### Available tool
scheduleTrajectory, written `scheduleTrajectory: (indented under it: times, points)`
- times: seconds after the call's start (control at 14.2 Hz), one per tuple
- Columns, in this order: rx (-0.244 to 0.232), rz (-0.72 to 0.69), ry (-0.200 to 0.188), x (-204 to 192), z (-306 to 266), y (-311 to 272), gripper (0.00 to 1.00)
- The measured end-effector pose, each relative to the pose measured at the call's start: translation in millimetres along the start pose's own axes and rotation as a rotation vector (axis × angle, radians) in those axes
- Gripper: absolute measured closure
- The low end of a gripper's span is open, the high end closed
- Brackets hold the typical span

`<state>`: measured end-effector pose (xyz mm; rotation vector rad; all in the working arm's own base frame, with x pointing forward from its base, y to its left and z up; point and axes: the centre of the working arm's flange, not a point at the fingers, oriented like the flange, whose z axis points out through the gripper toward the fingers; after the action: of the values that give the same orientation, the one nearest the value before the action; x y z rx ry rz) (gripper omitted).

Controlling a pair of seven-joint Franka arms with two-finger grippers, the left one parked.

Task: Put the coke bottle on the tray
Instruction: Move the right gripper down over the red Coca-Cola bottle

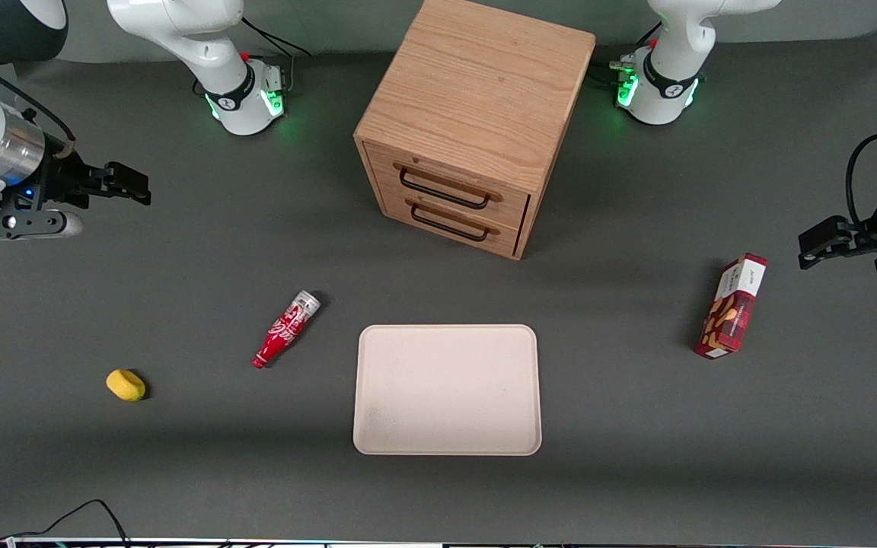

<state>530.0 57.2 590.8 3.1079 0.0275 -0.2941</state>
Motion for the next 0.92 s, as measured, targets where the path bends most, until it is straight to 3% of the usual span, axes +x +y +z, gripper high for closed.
scheduleTrajectory:
  times: [0.21, 0.35, 0.64, 0.92]
  points:
    - [0.048, -0.002, 0.027, -1.5, -18.2, -2.3, 0.0]
    - [0.061, -0.003, 0.015, -8.0, -32.1, -1.5, 0.0]
    - [0.063, 0.006, -0.031, 17.7, -10.8, 2.3, 0.0]
    - [0.065, -0.004, -0.04, 40.5, 7.6, -5.0, 0.0]
